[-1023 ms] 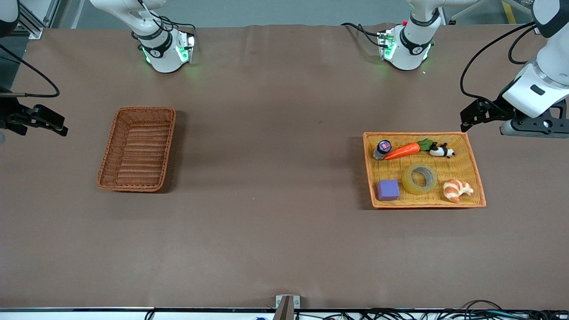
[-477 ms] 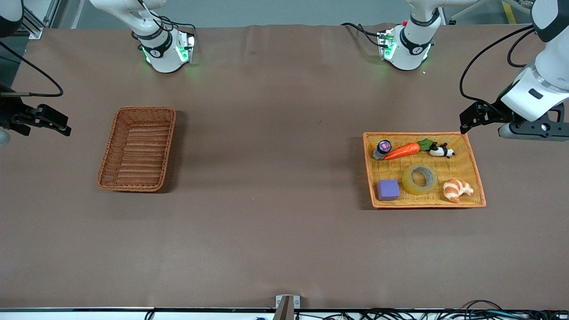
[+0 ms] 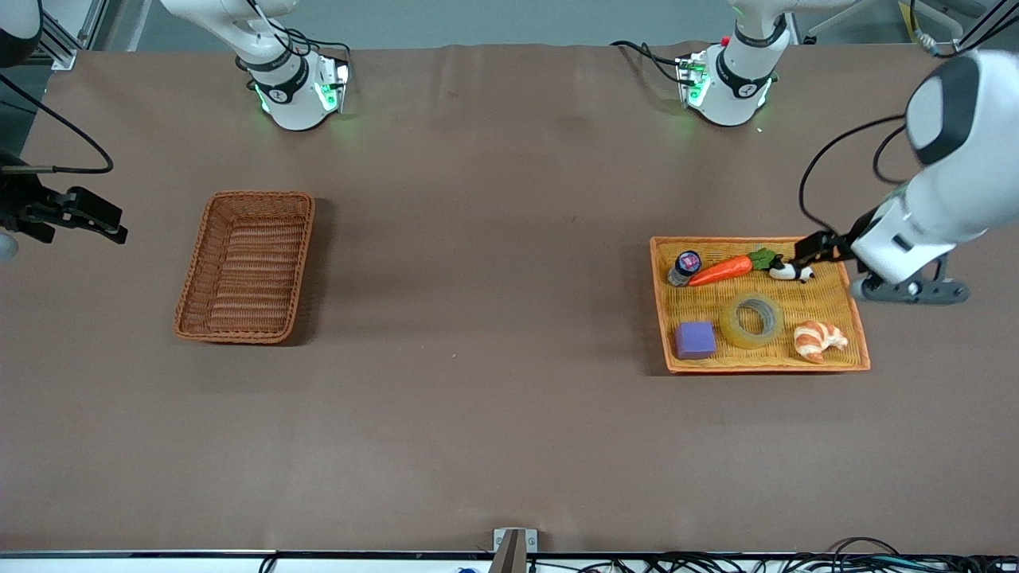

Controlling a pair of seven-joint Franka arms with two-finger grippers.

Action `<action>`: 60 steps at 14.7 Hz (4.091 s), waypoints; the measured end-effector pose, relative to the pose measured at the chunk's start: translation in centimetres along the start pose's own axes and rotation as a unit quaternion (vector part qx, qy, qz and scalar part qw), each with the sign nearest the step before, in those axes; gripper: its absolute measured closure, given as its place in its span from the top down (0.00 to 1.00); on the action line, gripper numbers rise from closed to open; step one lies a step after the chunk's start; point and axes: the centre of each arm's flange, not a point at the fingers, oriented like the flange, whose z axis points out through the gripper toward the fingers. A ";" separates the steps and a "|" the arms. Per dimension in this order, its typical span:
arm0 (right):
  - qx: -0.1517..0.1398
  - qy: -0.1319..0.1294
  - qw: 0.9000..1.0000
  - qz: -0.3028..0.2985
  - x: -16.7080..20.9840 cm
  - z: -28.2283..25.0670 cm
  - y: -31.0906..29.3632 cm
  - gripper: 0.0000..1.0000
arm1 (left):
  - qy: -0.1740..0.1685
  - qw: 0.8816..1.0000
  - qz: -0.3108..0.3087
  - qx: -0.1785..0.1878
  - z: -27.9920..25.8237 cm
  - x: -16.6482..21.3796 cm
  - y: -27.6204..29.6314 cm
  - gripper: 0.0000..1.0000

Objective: Move tape to another basket
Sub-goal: 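Reach the left gripper down to the yellow tape roll in the tray, then close the left gripper on the yellow tape roll and lift it, then carry the tape roll with the left gripper toward the table middle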

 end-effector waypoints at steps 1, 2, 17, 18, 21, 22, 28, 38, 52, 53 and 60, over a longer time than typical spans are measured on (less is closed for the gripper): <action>0.000 0.000 1.000 0.000 0.0 0.0 0.0 1.00 | -0.004 1.000 -0.004 -0.001 1.9 0.6 -0.5 1.00; 0.000 0.000 1.000 0.000 0.0 0.0 0.0 1.00 | -0.010 1.000 -0.007 -0.001 3.7 1.2 -0.9 1.00; 0.000 -0.001 1.000 0.001 0.0 0.0 0.1 1.00 | -0.046 0.997 -0.063 -0.001 26.3 2.4 -6.1 0.97; 0.000 -0.001 1.000 0.001 0.0 0.0 0.1 1.00 | -0.040 0.997 -0.073 0.000 27.1 2.2 -6.1 0.92; 0.000 -0.001 1.000 0.001 0.0 0.0 0.2 1.00 | -0.033 0.995 -0.089 0.000 27.7 1.9 -6.0 0.60; 0.000 -0.001 1.000 0.001 0.0 0.0 0.2 1.00 | -0.031 0.995 -0.091 0.000 27.6 1.9 -6.0 0.51; 0.000 -0.001 1.000 0.002 0.0 0.1 0.2 1.00 | 0.011 0.996 -0.092 -0.002 20.1 3.2 -5.2 0.21; 0.000 -0.001 1.000 0.002 0.0 0.1 0.3 1.00 | 0.014 0.998 -0.042 -0.046 7.2 2.8 19.5 0.21; 0.000 -0.001 1.000 0.006 0.0 0.1 0.7 1.00 | 0.027 0.999 0.007 -0.019 23.1 -3.4 52.7 0.21; 0.000 -0.001 1.000 0.007 0.0 0.1 0.7 1.00 | 0.032 0.999 0.010 -0.024 23.9 -3.8 53.6 0.21; -0.001 -0.006 1.000 0.002 0.6 1.1 0.2 1.00 | 0.058 0.997 -0.002 -0.057 23.9 -2.1 53.6 0.67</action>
